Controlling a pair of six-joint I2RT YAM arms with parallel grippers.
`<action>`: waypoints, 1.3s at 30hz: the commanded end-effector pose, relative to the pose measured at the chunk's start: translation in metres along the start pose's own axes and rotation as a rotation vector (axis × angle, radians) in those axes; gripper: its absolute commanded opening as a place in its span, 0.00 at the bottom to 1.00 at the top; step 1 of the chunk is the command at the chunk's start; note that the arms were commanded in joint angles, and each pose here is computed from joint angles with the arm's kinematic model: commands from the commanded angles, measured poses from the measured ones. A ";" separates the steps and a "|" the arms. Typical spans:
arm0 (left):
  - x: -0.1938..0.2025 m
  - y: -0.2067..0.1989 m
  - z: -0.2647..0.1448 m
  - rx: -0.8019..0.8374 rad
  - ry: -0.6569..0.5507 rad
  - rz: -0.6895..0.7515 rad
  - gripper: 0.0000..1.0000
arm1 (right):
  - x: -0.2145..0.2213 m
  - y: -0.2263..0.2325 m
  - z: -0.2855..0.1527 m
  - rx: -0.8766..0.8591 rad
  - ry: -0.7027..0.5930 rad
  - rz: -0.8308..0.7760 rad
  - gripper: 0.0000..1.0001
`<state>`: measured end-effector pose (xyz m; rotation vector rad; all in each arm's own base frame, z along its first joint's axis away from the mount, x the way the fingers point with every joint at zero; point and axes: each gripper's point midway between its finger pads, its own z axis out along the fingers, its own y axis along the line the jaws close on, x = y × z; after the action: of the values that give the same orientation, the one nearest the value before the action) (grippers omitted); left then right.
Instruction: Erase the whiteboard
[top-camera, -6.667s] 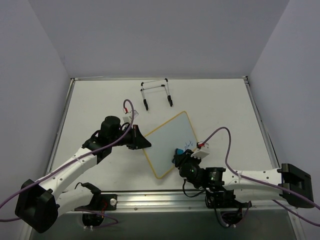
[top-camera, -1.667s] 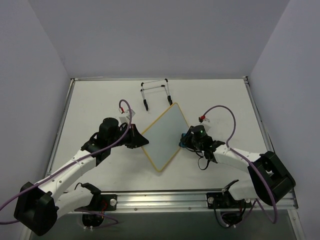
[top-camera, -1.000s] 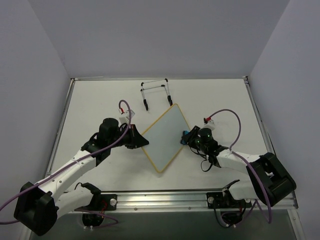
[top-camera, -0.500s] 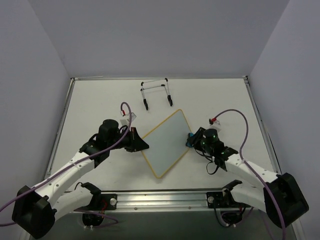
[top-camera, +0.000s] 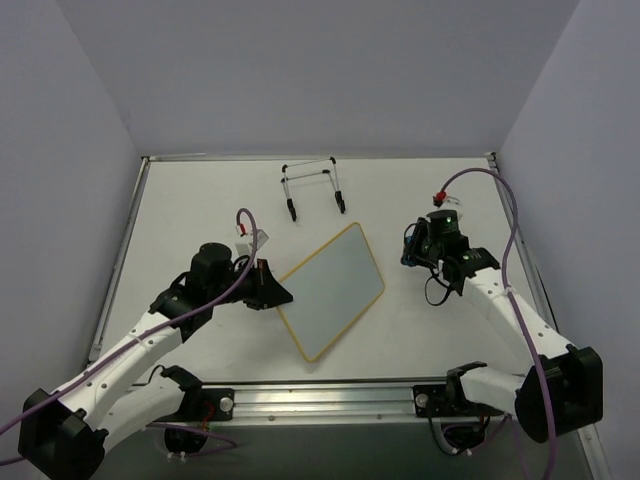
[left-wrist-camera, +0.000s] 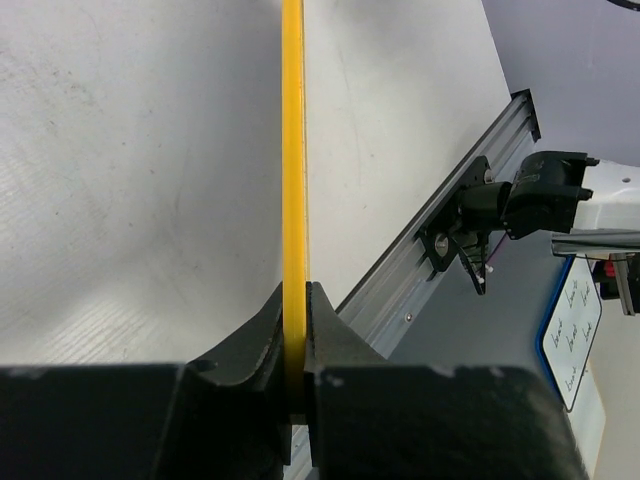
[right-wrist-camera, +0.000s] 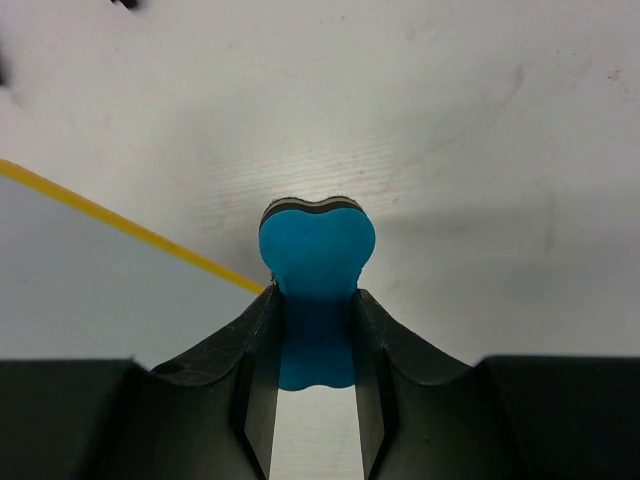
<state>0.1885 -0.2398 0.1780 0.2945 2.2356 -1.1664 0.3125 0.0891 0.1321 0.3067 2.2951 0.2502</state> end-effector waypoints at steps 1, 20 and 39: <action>-0.040 -0.038 -0.015 0.090 -0.111 0.097 0.02 | 0.020 -0.019 0.007 0.095 0.167 -0.146 0.00; -0.052 -0.041 -0.040 0.015 -0.143 0.174 0.02 | 0.081 -0.077 0.075 0.339 0.388 -0.109 0.00; -0.060 -0.040 -0.041 -0.022 -0.134 0.210 0.02 | 0.047 -0.069 0.043 0.330 0.290 -0.101 0.66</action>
<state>0.1874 -0.2185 0.2062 0.3696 2.2320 -1.0032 0.3035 0.0481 0.0211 0.3251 2.6912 -0.1238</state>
